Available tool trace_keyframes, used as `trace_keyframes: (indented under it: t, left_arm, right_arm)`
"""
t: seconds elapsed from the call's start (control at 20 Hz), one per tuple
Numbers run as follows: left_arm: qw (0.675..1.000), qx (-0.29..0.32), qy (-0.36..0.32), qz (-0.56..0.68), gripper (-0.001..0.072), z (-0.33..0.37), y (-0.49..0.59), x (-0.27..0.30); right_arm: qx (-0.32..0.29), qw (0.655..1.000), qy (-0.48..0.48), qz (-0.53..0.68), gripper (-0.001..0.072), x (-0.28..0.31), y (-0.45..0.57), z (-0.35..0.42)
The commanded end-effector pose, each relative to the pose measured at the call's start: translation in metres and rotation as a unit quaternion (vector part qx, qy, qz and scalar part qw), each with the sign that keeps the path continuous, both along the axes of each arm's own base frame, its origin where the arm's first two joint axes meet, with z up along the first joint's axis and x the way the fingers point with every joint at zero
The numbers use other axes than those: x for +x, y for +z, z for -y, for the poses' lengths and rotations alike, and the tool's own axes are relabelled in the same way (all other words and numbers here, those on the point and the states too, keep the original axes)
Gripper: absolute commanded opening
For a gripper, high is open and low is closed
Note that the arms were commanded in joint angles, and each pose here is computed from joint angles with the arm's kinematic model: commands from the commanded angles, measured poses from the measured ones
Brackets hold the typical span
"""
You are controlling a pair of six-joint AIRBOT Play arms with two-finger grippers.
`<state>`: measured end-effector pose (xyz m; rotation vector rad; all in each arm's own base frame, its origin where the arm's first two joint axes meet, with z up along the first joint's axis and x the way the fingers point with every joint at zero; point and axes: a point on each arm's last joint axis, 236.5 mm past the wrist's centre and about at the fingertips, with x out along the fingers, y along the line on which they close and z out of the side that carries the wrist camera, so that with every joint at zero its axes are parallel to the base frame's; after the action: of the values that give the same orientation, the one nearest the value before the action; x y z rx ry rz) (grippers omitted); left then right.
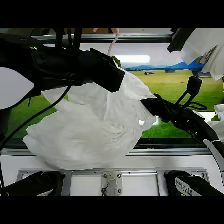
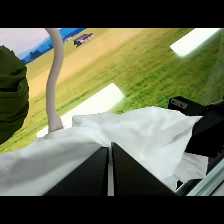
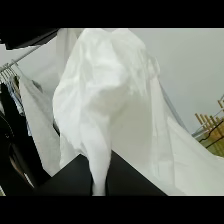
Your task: Fold the clothes and pants, and hang the long-sleeved shirts on hangers.
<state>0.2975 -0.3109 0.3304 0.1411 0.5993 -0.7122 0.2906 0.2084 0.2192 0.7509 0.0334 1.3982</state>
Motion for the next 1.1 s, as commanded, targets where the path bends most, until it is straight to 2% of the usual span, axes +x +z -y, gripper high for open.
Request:
trace_keyframes:
  t: [0.0, 0.5, 0.55, 0.6, 0.65, 0.85, 1.05]
  left_arm:
    - [0.999, 0.011, -0.028, -0.022, 0.0014, 0.01, -0.01, -0.012]
    - [0.998, 0.03, -0.03, -0.037, 0.0029, 0.0, -0.031, -0.02]
    - [0.998, 0.031, -0.029, -0.037, 0.0233, 0.0, -0.031, -0.02]
    - [0.998, 0.031, -0.029, -0.037, 0.0472, -0.001, -0.03, -0.021]
    - [0.999, 0.029, -0.028, -0.034, 0.0521, -0.002, -0.029, -0.021]
    - [1.0, 0.01, -0.007, -0.015, 0.0521, -0.023, -0.007, -0.02]
    - [0.998, -0.038, 0.052, 0.005, 0.052, -0.072, 0.029, -0.018]
  right_arm:
    - [0.001, 1.0, 0.0, 0.0, 0.0011, 0.0, 0.001, 0.0]
    - [0.002, 1.0, 0.003, -0.006, 0.0011, 0.0, 0.001, 0.0]
    - [0.002, 1.0, 0.003, -0.006, 0.0011, 0.0, 0.001, 0.0]
    - [0.002, 1.0, 0.003, -0.006, 0.0011, 0.0, 0.001, 0.0]
    - [0.003, 1.0, 0.004, -0.006, 0.0011, 0.0, 0.001, 0.0]
    - [0.004, 1.0, 0.005, -0.005, 0.0011, -0.001, 0.002, 0.0]
    - [0.032, 0.999, -0.012, -0.004, 0.0011, 0.006, 0.013, 0.008]
